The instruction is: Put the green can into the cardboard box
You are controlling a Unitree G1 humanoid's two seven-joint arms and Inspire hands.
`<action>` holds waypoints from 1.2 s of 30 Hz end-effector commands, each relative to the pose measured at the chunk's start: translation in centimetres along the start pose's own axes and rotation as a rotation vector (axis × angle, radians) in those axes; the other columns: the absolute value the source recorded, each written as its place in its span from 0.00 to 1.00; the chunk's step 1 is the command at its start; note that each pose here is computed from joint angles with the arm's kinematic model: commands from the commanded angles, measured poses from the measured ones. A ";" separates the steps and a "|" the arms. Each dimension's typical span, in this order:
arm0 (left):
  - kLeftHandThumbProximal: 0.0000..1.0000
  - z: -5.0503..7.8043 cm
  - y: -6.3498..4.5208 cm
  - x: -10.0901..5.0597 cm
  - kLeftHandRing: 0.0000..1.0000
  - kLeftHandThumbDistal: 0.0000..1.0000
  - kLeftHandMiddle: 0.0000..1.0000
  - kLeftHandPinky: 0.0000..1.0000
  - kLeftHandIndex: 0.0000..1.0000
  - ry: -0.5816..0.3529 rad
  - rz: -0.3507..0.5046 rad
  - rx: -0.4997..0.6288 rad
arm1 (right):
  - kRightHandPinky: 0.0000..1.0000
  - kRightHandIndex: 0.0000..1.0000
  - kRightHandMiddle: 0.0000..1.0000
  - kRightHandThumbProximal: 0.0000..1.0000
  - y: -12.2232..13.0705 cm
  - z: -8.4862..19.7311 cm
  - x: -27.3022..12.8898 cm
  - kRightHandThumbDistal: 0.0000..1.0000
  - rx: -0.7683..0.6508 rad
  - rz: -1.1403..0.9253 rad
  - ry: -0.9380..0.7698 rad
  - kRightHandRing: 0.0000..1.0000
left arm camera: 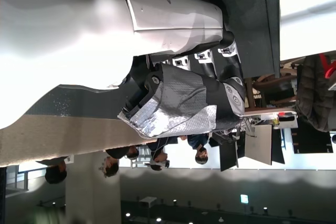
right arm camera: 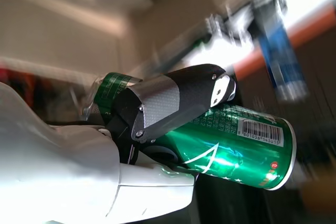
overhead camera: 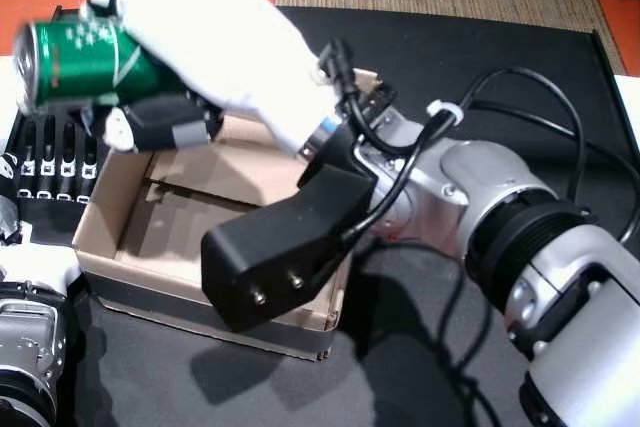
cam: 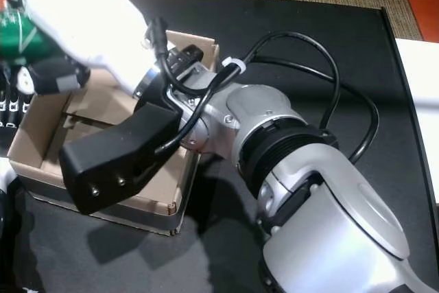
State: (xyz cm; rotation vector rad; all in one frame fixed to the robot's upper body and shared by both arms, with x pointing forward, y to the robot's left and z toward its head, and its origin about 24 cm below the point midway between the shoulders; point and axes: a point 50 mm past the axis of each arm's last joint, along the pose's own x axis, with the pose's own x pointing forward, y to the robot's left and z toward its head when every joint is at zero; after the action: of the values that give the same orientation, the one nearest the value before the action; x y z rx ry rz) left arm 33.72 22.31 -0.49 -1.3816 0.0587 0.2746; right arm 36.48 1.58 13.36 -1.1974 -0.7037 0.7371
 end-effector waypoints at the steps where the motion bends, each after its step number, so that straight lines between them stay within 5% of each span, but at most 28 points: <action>1: 0.47 -1.1 3.1 -1.5 0.65 0.00 0.54 0.77 0.50 0.043 0.137 -0.010 | 0.40 0.42 0.43 0.43 -0.5 -0.4 0.6 0.04 0.082 0.119 0.080 0.46; 6: 0.49 -1.1 3.1 -1.5 0.66 0.00 0.56 0.80 0.54 0.051 0.127 -0.005 | 0.23 0.25 0.24 0.34 0.5 -1.0 0.6 0.08 0.178 0.291 0.191 0.26; 10: 0.49 -1.2 3.1 -1.5 0.65 0.00 0.55 0.78 0.52 0.048 0.138 0.006 | 0.17 0.22 0.21 0.34 0.6 -1.3 0.5 0.03 0.211 0.324 0.225 0.22; 26: 0.48 -1.7 3.0 -1.4 0.66 0.00 0.54 0.78 0.51 0.048 0.146 -0.002 | 0.21 0.31 0.28 0.38 1.5 -2.3 -0.4 0.00 0.245 0.392 0.304 0.29; 36: 0.51 -1.6 3.1 -1.5 0.66 0.00 0.54 0.76 0.51 0.047 0.138 -0.004 | 0.40 0.27 0.27 0.43 3.0 -2.9 -1.1 0.08 0.186 0.575 0.411 0.32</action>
State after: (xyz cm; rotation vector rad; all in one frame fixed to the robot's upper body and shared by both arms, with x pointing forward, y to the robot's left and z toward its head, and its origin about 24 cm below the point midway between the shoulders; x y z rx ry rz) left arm 33.78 22.07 -0.52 -1.3703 0.0648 0.2793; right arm 37.94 -0.57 9.81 -1.3296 0.0646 0.9473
